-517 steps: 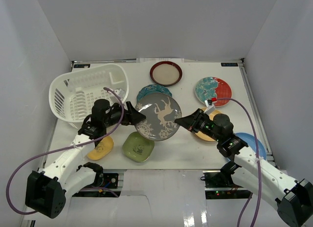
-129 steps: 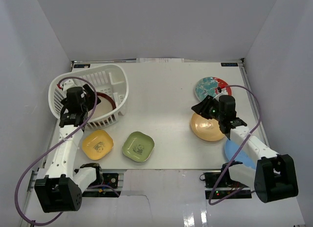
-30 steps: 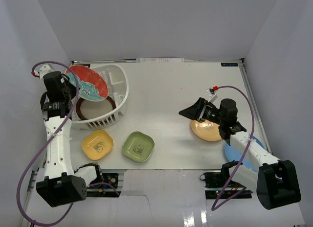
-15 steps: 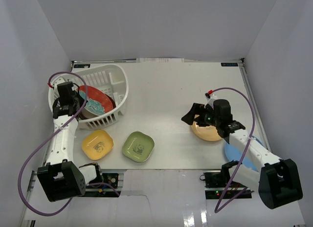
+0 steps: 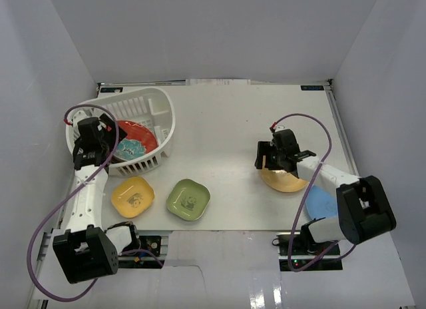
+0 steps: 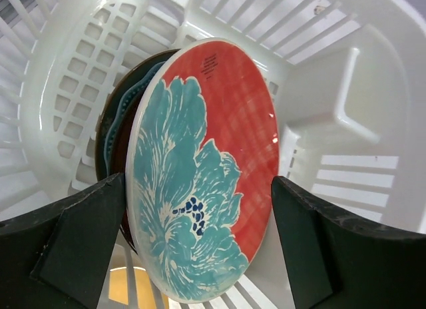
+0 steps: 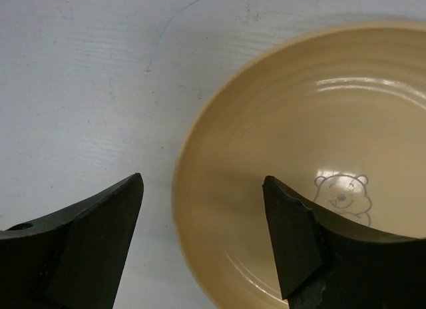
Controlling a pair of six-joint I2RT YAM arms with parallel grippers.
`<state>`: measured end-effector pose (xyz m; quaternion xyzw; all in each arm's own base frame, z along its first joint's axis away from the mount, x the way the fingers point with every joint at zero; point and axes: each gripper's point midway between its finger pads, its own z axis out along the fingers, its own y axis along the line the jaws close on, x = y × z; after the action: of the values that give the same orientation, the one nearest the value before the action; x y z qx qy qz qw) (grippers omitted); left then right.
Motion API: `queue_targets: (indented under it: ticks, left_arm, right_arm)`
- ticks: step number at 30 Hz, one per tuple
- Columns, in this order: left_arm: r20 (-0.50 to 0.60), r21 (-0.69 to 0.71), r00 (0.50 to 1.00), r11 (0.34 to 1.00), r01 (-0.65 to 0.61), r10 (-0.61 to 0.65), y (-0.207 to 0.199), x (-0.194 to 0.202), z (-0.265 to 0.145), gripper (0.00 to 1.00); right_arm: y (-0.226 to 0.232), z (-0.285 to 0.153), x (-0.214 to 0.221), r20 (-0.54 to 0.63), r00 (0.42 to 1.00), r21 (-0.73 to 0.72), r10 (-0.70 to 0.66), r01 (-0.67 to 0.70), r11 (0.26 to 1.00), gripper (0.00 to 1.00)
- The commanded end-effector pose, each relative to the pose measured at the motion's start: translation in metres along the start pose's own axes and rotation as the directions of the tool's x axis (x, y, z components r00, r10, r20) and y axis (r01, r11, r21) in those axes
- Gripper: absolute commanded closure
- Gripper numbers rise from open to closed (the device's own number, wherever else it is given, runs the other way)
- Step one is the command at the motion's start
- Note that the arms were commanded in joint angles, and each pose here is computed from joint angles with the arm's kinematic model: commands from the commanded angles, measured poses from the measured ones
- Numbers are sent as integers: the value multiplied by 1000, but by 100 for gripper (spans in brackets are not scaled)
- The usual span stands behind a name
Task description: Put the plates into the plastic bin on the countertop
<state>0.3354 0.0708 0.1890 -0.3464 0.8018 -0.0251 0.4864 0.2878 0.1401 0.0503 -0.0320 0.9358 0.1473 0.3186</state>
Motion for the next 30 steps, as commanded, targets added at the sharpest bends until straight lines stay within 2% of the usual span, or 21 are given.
queue_targets:
  ticks: [1,2,4,6,7,8,10,12,16,23,27,30]
  left_arm:
    - [69,210,996,977,35,-50,-48,-31,-29,2]
    - [76,247,996,969,32,-53,-61,-41,-37,2]
    - [41,342,999,940,4,-19,-89,-36,-52,2]
    - [47,422,998,905,-51,34,-116,-38,-72,2]
    - [63,428,997,901,-71,49,-121,-41,-76,2]
    - [81,433,993,894,-112,85,-127,-43,-83,2]
    - [94,422,989,895,-144,115,-131,-42,-88,2]
    - [122,382,984,908,-171,133,-128,-42,-88,2]
    - [118,324,981,928,-182,151,-115,-30,-81,2]
    - [120,221,980,958,-182,159,-85,-15,-71,2]
    - [101,290,982,940,-181,158,-98,-12,-76,2]
    - [63,440,983,879,-184,174,-128,-6,-89,2]
  right_arm:
    - [5,6,-21,20,996,76,-92,90,993,23]
    - [5,15,-14,-17,995,87,-102,103,991,30]
    - [15,25,-11,-52,992,88,-113,117,989,35]
    - [24,31,-15,-54,992,77,-111,115,990,50]
    - [29,38,-11,-67,992,69,-109,113,991,55]
    - [33,41,-13,-65,992,65,-110,114,991,65]
    - [49,49,-20,-67,991,34,-118,120,992,68]
    - [66,56,-35,-45,989,20,-139,140,990,77]
    - [91,63,-60,-24,986,-13,-163,163,987,79]
    - [96,65,-62,-32,983,-25,-179,178,984,80]
    - [105,64,-69,-10,981,-68,-195,194,979,83]
    - [130,65,-84,16,978,-166,-206,206,964,84]
